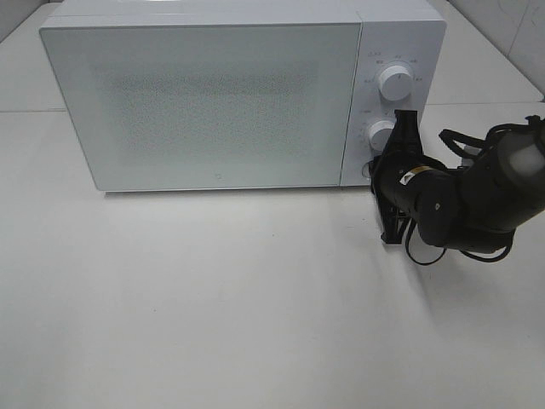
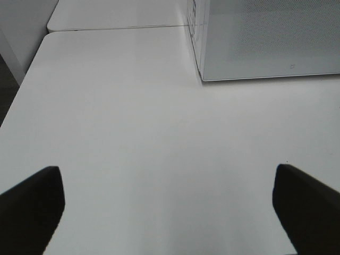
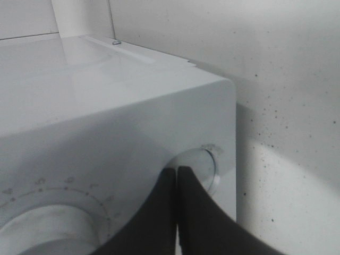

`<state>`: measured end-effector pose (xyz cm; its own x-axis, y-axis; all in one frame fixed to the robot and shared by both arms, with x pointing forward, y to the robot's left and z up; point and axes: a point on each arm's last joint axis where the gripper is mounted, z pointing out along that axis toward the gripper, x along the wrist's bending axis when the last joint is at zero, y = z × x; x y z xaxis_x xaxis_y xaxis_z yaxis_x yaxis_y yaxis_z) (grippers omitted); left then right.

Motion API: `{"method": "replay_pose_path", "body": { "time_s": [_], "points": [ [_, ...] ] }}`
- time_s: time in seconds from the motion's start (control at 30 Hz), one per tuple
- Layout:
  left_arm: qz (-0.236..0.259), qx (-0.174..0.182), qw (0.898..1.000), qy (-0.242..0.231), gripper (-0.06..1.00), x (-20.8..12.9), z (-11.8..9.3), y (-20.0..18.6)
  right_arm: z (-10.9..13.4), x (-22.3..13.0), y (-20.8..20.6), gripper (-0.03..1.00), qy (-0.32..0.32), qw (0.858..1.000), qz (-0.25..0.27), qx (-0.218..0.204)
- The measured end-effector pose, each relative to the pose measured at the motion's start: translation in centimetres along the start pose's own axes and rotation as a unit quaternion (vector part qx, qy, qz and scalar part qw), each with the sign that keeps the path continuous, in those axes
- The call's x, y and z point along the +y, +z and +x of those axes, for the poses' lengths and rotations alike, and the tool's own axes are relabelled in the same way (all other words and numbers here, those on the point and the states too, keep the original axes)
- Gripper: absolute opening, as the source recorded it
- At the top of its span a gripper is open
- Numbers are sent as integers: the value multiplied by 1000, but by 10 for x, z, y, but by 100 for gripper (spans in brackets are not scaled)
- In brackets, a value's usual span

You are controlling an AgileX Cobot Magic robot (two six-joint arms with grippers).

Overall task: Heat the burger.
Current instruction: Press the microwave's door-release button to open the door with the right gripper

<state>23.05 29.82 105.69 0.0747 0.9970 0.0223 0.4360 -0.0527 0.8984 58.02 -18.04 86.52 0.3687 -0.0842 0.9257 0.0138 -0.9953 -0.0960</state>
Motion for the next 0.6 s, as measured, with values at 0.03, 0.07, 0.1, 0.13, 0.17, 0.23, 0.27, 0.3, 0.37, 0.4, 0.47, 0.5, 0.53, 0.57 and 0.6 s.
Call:
{"method": "replay_pose_path", "body": {
  "time_s": [0.03,0.07,0.1,0.13,0.17,0.23,0.27,0.3,0.37,0.4,0.47,0.5,0.53,0.57,0.6],
  "points": [
    [0,0,1000,0,99,0,0,0,0,0,0,0,0,1000,0,0],
    [0,0,1000,0,99,0,0,0,0,0,0,0,0,1000,0,0],
    [0,0,1000,0,99,0,0,0,0,0,2,0,2,1000,-1,1],
    [0,0,1000,0,99,0,0,0,0,0,2,0,2,1000,-1,1],
    [0,0,1000,0,99,0,0,0,1,-1,3,0,5,1000,-2,-1],
    [0,0,1000,0,99,0,0,0,1,-1,4,0,7,1000,-3,-3],
    [0,0,1000,0,99,0,0,0,2,-2,5,0,10,1000,-6,-5],
    [0,0,1000,0,99,0,0,0,2,-2,6,0,11,1000,-8,-6],
    [0,0,1000,0,99,0,0,0,0,-2,7,0,9,1000,-11,-2],
    [0,0,1000,0,99,0,0,0,0,-2,7,0,9,1000,-11,-2],
    [0,0,1000,0,99,0,0,0,-3,-3,9,0,4,1000,-15,2],
    [0,0,1000,0,99,0,0,0,-3,-3,9,0,4,1000,-15,2],
    [0,0,1000,0,99,0,0,0,-4,-3,11,0,2,1000,-16,6],
    [0,0,1000,0,99,0,0,0,-5,-4,13,0,1,1000,-18,12],
    [0,0,1000,0,99,0,0,0,-5,-4,13,0,1,1000,-18,12]
  ]
}}
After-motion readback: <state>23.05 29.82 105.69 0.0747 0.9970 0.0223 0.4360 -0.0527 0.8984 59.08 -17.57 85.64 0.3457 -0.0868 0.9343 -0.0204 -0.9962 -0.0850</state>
